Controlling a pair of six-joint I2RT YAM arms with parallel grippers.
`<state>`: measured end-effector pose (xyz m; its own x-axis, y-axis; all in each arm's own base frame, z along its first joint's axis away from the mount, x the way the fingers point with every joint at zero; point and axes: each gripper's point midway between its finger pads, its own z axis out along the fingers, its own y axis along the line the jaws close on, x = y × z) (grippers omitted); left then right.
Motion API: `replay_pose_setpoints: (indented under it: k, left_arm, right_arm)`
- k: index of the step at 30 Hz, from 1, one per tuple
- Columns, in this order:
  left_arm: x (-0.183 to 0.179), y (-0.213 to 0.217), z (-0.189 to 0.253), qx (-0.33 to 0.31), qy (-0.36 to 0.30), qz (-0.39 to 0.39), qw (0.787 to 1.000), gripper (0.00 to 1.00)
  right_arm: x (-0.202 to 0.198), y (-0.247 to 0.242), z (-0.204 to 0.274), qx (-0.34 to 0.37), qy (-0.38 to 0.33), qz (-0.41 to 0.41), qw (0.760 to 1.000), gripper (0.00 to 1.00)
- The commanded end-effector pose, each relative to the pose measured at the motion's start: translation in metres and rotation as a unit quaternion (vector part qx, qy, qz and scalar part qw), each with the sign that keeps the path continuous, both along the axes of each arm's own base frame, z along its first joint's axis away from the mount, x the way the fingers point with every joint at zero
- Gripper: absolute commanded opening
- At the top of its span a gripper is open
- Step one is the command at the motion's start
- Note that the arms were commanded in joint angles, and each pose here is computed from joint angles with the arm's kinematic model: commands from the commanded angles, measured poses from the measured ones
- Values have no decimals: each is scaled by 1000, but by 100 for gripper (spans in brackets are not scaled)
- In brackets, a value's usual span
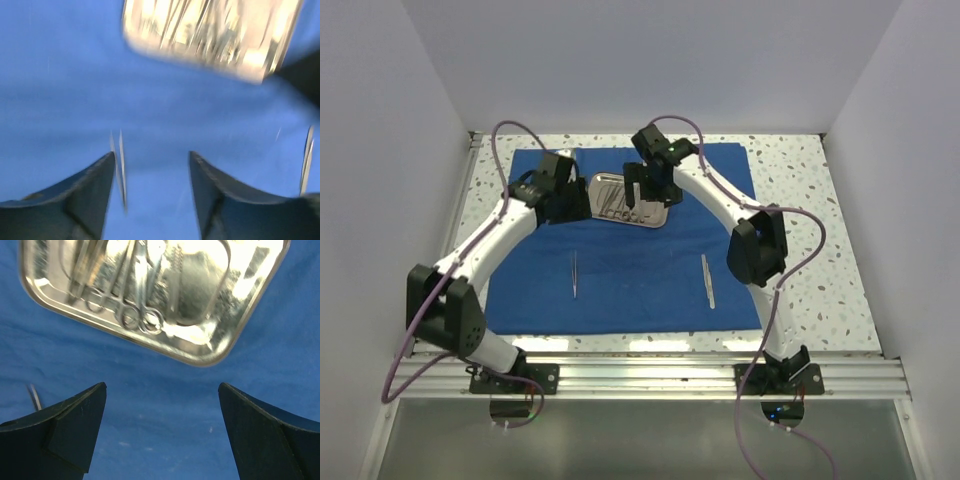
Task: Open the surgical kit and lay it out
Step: Pick up the medical item from the container.
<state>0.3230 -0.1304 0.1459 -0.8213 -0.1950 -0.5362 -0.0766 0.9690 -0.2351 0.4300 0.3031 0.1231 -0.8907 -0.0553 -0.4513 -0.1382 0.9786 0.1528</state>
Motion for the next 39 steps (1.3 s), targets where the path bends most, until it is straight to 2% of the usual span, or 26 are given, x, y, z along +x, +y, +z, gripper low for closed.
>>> replay_pose_setpoints:
  k: [1, 3, 4, 5, 7, 8, 11, 16, 22, 28, 31, 34, 35, 39]
  left_arm:
    - [63, -8, 12, 41, -52, -36, 997, 61]
    - [97, -19, 8, 47, -60, -46, 996, 57]
    - [109, -22, -13, 57, -41, -56, 996, 52]
    - [125, -27, -4, 54, -57, -57, 995, 50]
    - [142, -31, -30, 63, -37, -66, 995, 44]
    - [154, -36, -25, 60, -47, -68, 995, 42]
    - [169, -43, -48, 65, -34, -78, 994, 38]
    - [179, -45, -82, 77, -10, -86, 993, 36]
    - [184, -47, -102, 84, 2, -93, 992, 34]
    - [184, -42, -124, 99, 25, -92, 990, 29]
    - [183, -39, -133, 107, 35, -89, 990, 25]
    - [184, -39, -136, 105, 37, -89, 990, 10]
    - [185, -39, -135, 104, 36, -89, 990, 0]
    - [189, -41, -114, 98, 20, -88, 991, 0]
  right_arm:
    - [-5, -18, 51, 21, -46, -1, 999, 98]
    - [-9, -28, 53, 12, -47, -1, 999, 98]
    - [-14, -36, 55, 7, -46, -4, 999, 98]
    - [-16, -41, 57, 3, -47, -5, 999, 98]
    - [-21, -54, 60, -4, -48, -12, 999, 98]
    - [-23, -58, 61, -7, -49, -14, 999, 98]
    - [-27, -74, 65, -18, -49, -23, 998, 98]
    - [-29, -94, 67, -21, -44, -40, 998, 98]
    - [-26, -106, 53, -26, -25, -52, 998, 98]
    - [-13, -110, 46, -24, -17, -60, 998, 98]
    - [-7, -111, 45, -23, -17, -61, 998, 98]
    - [-4, -111, 44, -20, -17, -61, 998, 97]
    - [-4, -111, 43, -21, -14, -60, 998, 97]
    - [-5, -109, 41, -16, -11, -58, 998, 97]
